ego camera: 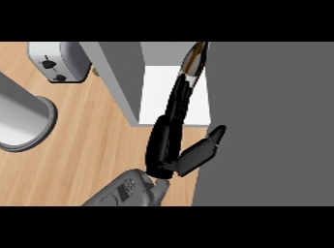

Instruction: Pick up the wine, place it into the cabinet and close the cabinet

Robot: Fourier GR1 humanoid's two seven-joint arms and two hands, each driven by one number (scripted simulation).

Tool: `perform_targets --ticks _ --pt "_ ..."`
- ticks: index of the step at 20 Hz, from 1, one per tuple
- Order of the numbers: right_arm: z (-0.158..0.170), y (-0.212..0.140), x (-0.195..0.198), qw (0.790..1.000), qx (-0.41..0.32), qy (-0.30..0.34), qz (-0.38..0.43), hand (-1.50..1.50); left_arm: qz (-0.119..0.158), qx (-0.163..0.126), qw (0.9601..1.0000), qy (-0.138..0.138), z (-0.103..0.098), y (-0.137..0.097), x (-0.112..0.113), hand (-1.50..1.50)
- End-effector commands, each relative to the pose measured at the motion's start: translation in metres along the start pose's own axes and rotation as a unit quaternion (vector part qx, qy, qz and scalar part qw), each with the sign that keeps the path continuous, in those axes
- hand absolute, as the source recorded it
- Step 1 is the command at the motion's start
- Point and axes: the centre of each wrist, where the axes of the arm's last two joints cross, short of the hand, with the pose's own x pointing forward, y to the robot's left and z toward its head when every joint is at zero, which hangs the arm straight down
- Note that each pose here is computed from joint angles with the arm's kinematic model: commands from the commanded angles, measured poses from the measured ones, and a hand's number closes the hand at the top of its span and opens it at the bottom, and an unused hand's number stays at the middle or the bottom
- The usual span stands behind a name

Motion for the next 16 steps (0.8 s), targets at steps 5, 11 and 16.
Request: perform_targets --ticks 5,11,16 --pt "0.001 0.01 0.003 1.0 -0.005 -0.006 0.003 -1.5 0.06 0.007 0.9982 0.005 0.06 0.002 0.029 1.5" --pt "0.011 0.018 -0.001 1.0 0.006 0.002 0.006 -1.5 0.062 -0.047 0.997 0.006 0.106 0.038 0.05 1.5" --pt "0.009 0.022 -0.004 0.992 0.122 -0.002 0.027 1.5 0.068 -0.061 0.9958 0.008 0.122 0.064 0.064 1.5"
